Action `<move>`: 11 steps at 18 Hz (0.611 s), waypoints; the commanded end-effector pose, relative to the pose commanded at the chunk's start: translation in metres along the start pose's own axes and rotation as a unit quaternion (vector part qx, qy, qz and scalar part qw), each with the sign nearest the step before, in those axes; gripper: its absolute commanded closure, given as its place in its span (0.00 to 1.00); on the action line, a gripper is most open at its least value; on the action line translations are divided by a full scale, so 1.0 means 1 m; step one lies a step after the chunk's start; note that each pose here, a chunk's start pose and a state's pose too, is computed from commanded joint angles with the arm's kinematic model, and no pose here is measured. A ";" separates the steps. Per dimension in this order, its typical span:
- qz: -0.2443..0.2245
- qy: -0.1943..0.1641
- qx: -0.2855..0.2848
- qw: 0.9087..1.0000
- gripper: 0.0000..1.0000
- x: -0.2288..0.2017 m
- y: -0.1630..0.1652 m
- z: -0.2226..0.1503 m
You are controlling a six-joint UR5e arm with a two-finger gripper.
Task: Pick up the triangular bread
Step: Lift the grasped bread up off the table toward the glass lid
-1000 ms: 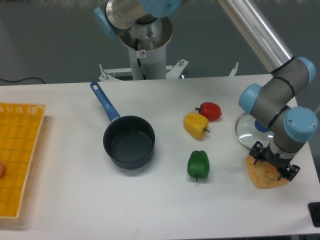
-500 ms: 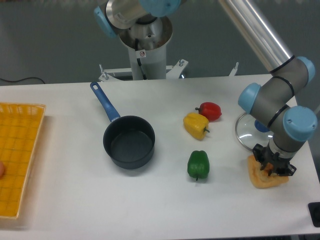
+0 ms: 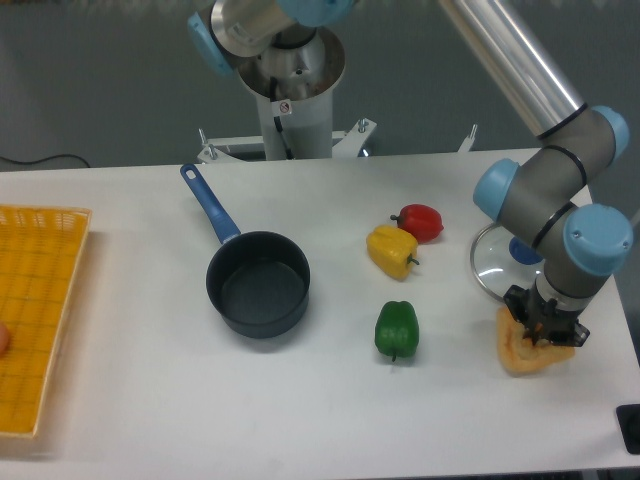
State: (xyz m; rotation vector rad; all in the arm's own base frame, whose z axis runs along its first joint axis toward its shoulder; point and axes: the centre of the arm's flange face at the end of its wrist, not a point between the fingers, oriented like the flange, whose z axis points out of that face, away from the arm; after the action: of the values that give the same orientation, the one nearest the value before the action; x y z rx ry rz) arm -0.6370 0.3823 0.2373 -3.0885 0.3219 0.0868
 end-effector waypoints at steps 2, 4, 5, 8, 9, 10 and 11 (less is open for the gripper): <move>0.002 0.000 -0.001 1.000 1.00 0.009 -0.001 -0.008; 0.002 0.006 -0.002 1.000 1.00 0.022 0.000 -0.017; 0.004 0.009 -0.003 1.000 1.00 0.028 -0.002 -0.021; 0.009 0.017 -0.004 1.000 1.00 0.043 -0.006 -0.035; 0.010 0.020 -0.005 1.000 1.00 0.048 -0.006 -0.042; 0.013 0.023 -0.007 1.000 1.00 0.052 -0.008 -0.048; 0.015 0.025 -0.012 1.000 1.00 0.056 -0.011 -0.054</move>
State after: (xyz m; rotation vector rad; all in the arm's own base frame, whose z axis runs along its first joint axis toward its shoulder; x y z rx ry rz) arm -0.5776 0.3793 0.2881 -3.1135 0.3719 0.0150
